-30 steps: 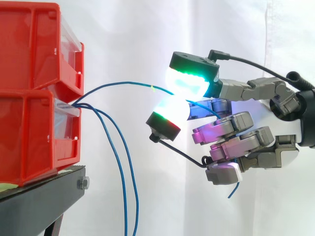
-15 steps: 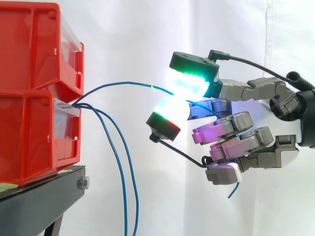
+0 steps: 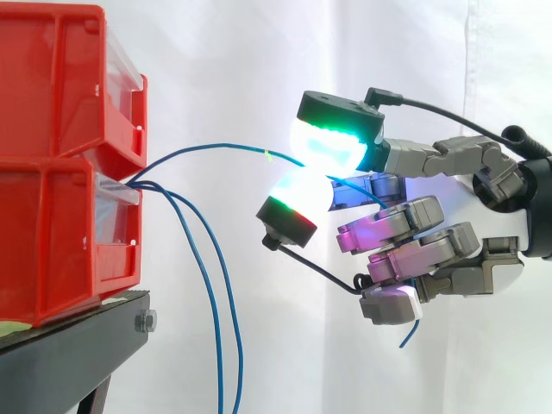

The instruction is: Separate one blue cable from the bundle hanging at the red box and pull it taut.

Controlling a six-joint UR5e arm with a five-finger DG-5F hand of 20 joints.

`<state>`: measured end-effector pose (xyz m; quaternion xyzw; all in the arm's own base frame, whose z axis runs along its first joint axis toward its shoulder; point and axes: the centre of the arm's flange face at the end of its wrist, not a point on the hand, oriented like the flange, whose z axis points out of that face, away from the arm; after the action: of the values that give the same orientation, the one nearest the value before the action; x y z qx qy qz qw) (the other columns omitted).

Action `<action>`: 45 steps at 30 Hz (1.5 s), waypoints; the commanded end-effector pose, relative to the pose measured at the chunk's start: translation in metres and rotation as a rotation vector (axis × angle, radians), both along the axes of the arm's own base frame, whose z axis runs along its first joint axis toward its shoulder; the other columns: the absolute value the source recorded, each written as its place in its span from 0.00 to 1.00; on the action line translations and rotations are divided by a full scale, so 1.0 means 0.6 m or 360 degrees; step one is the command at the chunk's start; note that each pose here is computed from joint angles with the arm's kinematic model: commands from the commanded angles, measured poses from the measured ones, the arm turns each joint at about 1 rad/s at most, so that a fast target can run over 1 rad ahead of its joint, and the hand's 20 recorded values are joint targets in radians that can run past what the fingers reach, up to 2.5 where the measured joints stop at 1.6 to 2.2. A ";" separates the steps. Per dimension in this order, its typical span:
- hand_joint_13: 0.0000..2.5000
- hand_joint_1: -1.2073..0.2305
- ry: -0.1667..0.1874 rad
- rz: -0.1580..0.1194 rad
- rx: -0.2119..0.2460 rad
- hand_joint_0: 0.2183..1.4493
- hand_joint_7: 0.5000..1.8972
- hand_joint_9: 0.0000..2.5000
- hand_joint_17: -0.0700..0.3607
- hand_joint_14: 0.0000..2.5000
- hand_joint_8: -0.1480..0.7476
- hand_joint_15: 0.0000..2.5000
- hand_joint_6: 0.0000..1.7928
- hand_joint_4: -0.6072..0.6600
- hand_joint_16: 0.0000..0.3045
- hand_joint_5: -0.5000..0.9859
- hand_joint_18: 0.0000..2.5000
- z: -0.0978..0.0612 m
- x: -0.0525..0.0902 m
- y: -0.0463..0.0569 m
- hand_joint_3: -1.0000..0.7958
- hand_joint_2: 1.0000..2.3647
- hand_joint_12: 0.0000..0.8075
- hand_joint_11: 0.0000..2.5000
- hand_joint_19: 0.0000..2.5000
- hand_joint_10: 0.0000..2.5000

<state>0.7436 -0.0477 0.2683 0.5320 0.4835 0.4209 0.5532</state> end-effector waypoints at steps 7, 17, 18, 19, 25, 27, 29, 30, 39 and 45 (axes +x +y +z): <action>0.52 0.37 0.0002 0.0000 0.0000 0.39 0.43 0.37 0.40 0.61 0.45 0.47 0.53 0.35 0.15 0.19 0.39 -0.001 0.000 0.001 0.45 0.02 0.37 0.55 0.44 0.92; 0.52 0.37 -0.0001 0.0000 0.0000 0.39 0.43 0.37 0.40 0.61 0.44 0.48 0.53 0.35 0.15 0.19 0.39 0.000 0.000 0.001 0.45 0.02 0.36 0.55 0.44 0.92; 0.52 0.37 0.0002 -0.0002 0.0000 0.39 0.43 0.37 0.40 0.60 0.44 0.48 0.53 0.35 0.15 0.19 0.39 -0.001 -0.001 -0.001 0.45 0.02 0.36 0.55 0.44 0.92; 0.52 0.37 -0.0001 -0.0002 0.0000 0.39 0.43 0.37 0.40 0.60 0.45 0.48 0.53 0.35 0.15 0.19 0.39 0.000 0.000 -0.001 0.45 0.02 0.36 0.55 0.44 0.92; 0.52 0.37 -0.0001 -0.0002 0.0000 0.39 0.43 0.37 0.40 0.60 0.45 0.48 0.53 0.35 0.15 0.19 0.38 0.000 0.000 -0.001 0.45 0.02 0.36 0.55 0.44 0.92; 0.52 0.37 -0.0001 -0.0002 0.0000 0.39 0.43 0.37 0.40 0.60 0.44 0.49 0.53 0.35 0.15 0.19 0.38 0.000 0.000 -0.001 0.45 0.02 0.36 0.55 0.44 0.92; 0.52 0.37 -0.0001 -0.0002 0.0000 0.39 0.42 0.37 0.40 0.60 0.45 0.49 0.53 0.35 0.15 0.19 0.38 0.000 0.000 -0.001 0.45 0.02 0.37 0.55 0.44 0.92; 0.52 0.37 -0.0001 -0.0002 0.0000 0.39 0.42 0.37 0.40 0.60 0.44 0.49 0.53 0.35 0.15 0.19 0.38 0.000 0.000 -0.001 0.45 0.02 0.36 0.56 0.44 0.91; 0.52 0.36 -0.0001 0.0000 0.0000 0.39 0.42 0.37 0.40 0.59 0.44 0.48 0.53 0.35 0.15 0.19 0.38 0.000 0.000 -0.001 0.45 0.02 0.37 0.55 0.44 0.92; 0.52 0.36 -0.0001 -0.0002 0.0000 0.39 0.43 0.37 0.40 0.59 0.45 0.49 0.53 0.34 0.15 0.19 0.38 0.000 0.000 -0.001 0.45 0.02 0.36 0.56 0.44 0.91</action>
<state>0.7436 -0.0479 0.2683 0.5322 0.4832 0.4207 0.5534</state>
